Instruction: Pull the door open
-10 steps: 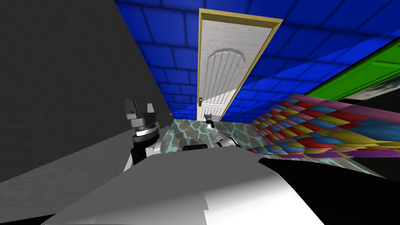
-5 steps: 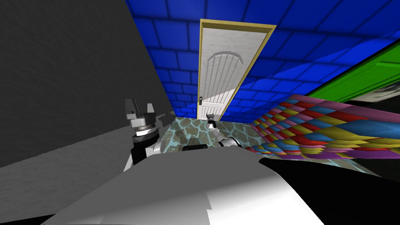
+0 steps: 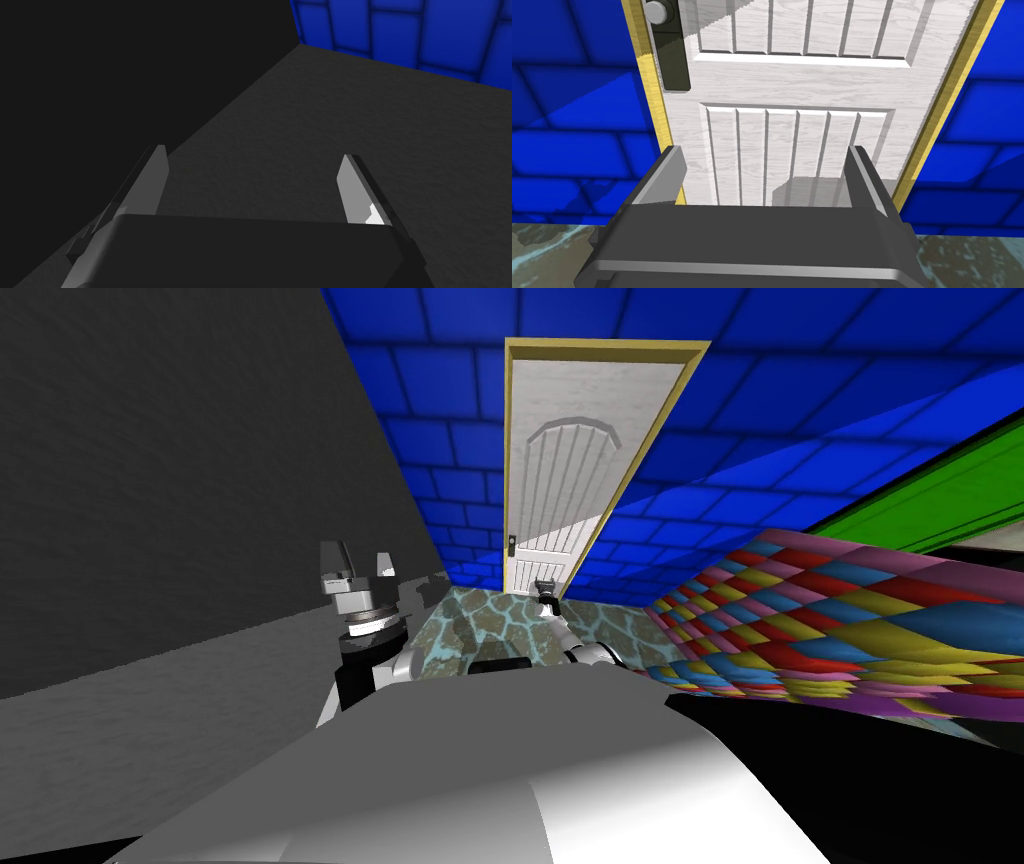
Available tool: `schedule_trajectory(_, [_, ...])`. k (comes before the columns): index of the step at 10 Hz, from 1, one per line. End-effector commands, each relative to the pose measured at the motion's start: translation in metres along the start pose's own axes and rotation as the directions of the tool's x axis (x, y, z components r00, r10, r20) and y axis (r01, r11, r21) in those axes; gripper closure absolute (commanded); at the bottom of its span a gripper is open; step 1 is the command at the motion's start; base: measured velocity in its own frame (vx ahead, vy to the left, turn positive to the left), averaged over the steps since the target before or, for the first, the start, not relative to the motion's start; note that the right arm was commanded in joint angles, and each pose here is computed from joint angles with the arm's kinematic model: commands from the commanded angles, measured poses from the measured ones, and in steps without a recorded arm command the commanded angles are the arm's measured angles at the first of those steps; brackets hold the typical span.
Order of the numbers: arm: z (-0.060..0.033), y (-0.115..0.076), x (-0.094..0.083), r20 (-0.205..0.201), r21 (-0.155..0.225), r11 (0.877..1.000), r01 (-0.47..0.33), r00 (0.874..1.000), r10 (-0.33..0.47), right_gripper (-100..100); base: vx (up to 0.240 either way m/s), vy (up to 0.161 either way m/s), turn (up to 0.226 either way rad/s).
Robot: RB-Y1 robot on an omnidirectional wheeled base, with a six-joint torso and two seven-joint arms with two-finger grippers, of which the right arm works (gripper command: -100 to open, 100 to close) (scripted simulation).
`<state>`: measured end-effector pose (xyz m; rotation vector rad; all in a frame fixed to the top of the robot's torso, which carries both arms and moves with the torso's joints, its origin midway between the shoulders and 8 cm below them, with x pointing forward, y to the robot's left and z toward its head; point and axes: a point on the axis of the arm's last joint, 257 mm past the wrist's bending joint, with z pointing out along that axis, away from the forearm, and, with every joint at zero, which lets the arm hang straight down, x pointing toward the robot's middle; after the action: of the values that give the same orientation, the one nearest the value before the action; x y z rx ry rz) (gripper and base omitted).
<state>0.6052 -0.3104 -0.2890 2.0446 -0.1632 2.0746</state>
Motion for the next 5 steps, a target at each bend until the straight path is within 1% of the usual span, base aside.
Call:
schedule_trajectory(1, [0.0006, 0.022, -0.004, 0.005, -0.032, 0.999, -0.003, 1.0, 0.003, -100, 0.008, -0.104, 0.123])
schedule_trajectory(2, [0.0007, 0.033, -0.005, 0.006, -0.049, 0.999, -0.004, 1.0, 0.005, -100, 0.015, -0.158, 0.142])
schedule_trajectory(3, [0.0004, 0.05, -0.006, 0.009, -0.074, 0.997, -0.008, 1.0, 0.009, -100, 0.02, -0.171, 0.135])
schedule_trajectory(4, [0.0002, 0.055, -0.007, 0.01, -0.083, 0.997, -0.009, 1.0, 0.01, -100, 0.021, -0.133, 0.109])
schedule_trajectory(5, [-0.0001, 0.061, -0.007, 0.01, -0.091, 0.996, -0.011, 1.0, 0.012, -100, 0.014, -0.098, 0.069])
